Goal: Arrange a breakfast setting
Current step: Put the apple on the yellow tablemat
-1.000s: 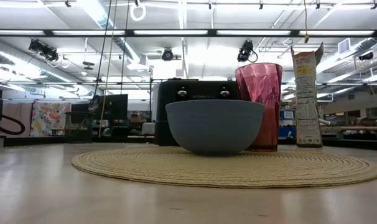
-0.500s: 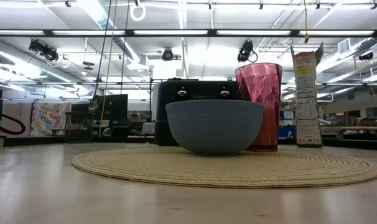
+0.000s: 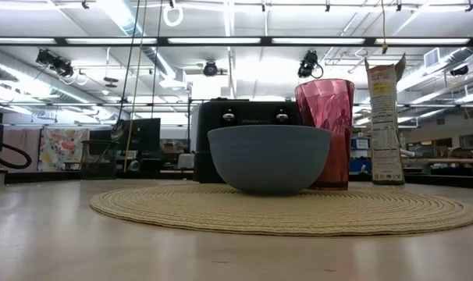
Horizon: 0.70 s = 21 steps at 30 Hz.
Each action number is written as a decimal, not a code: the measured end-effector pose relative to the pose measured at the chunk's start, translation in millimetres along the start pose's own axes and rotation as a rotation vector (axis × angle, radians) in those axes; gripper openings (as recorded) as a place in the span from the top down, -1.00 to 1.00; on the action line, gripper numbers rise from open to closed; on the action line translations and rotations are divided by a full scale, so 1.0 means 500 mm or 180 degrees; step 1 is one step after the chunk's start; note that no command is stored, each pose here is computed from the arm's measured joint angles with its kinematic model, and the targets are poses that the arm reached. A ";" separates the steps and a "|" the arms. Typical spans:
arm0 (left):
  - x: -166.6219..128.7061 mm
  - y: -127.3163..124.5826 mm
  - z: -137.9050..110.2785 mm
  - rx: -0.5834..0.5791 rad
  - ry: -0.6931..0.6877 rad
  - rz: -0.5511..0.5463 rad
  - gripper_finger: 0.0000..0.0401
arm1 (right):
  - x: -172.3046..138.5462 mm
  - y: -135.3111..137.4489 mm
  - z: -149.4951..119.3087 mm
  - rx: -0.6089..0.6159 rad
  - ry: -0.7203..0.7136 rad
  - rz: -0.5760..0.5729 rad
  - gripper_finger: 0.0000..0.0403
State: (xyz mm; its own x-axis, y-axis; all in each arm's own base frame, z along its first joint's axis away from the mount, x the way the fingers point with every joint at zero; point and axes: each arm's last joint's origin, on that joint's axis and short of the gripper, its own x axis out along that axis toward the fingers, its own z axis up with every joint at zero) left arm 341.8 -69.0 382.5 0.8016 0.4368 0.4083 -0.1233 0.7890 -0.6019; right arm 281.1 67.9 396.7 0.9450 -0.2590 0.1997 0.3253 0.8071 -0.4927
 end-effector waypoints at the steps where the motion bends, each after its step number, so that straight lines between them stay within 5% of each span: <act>1: 0.001 0.000 0.000 -0.0046 -0.0062 -0.0020 -0.76 | 0.000 -0.003 0.004 -0.0115 -0.0044 -0.0067 -0.88; 11: 0.021 0.020 0.015 -0.0668 -0.0346 -0.0265 -0.76 | 0.004 -0.023 0.018 -0.1108 -0.0449 -0.0196 -0.89; 21: 0.039 0.038 0.030 -0.0884 -0.0332 -0.0597 -0.76 | 0.030 -0.037 -0.007 -0.1194 -0.0580 -0.0068 -0.89</act>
State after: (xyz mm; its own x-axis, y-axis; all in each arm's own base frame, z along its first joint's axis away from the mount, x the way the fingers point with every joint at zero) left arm 346.3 -38.7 389.3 0.7295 0.3485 0.5886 0.1956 0.7183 -0.6677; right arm 289.5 47.4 405.8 0.9274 -0.1484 0.3433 0.3664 0.5445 -0.7545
